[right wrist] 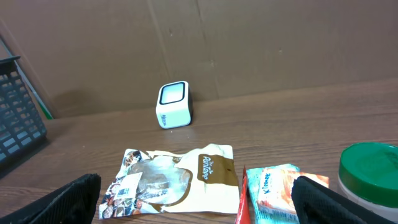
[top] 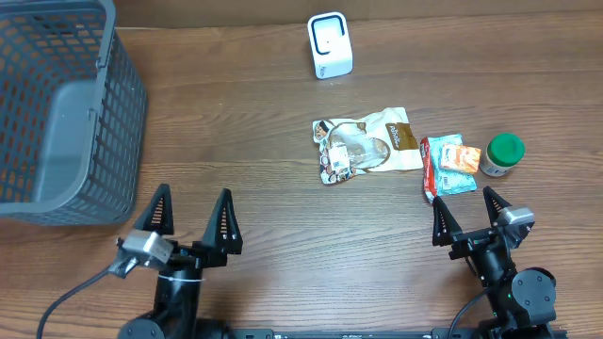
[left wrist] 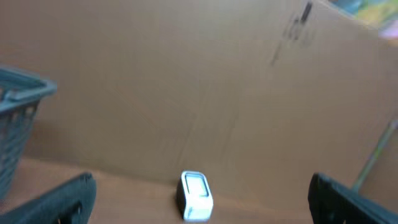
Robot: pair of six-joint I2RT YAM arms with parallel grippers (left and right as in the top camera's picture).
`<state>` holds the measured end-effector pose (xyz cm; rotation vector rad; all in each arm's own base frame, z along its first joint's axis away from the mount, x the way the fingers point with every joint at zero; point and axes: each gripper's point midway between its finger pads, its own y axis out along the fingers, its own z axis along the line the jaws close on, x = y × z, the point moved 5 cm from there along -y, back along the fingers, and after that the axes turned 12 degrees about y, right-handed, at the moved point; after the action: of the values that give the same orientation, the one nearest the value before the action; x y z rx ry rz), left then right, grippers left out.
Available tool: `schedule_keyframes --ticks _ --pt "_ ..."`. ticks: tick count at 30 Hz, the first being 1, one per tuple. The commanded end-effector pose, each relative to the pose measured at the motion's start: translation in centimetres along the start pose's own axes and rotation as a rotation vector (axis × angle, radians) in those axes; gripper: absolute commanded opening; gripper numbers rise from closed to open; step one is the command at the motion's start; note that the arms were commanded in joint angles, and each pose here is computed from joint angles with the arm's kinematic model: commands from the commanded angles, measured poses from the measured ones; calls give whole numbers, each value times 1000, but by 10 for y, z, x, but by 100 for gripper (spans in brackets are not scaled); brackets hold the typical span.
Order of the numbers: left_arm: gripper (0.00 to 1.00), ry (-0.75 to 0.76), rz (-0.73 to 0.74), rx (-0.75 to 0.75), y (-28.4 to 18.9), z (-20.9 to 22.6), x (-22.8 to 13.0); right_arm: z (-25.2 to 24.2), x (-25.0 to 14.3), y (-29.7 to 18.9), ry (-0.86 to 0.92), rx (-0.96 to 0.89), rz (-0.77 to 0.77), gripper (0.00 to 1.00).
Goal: Scan the item barcode
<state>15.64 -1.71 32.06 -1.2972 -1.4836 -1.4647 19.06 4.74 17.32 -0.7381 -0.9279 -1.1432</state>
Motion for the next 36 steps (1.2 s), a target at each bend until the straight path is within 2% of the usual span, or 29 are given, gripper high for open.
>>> schedule_keyframes --ticks 1,4,9,18,24,30,36 --pt "99 36 -57 -27 -3 1 -12 -2 -1 0 2 -2 -5 100" --pt "100 52 -81 -36 -1 5 -23 -2 -1 0 2 -2 -5 100" --pt "100 42 -1 -19 2 14 -60 -2 -1 0 2 -3 -6 100" --pt "100 21 193 16 -2 26 -126 -2 -1 0 2 -3 -6 100" --pt "100 107 371 25 -12 32 -159 -2 -1 0 2 -2 -5 100" --pt "100 263 370 -10 -12 31 -159 -2 -1 0 2 -3 -6 100" --pt "100 289 370 -10 -12 31 -159 -2 -1 0 2 -3 -6 100"
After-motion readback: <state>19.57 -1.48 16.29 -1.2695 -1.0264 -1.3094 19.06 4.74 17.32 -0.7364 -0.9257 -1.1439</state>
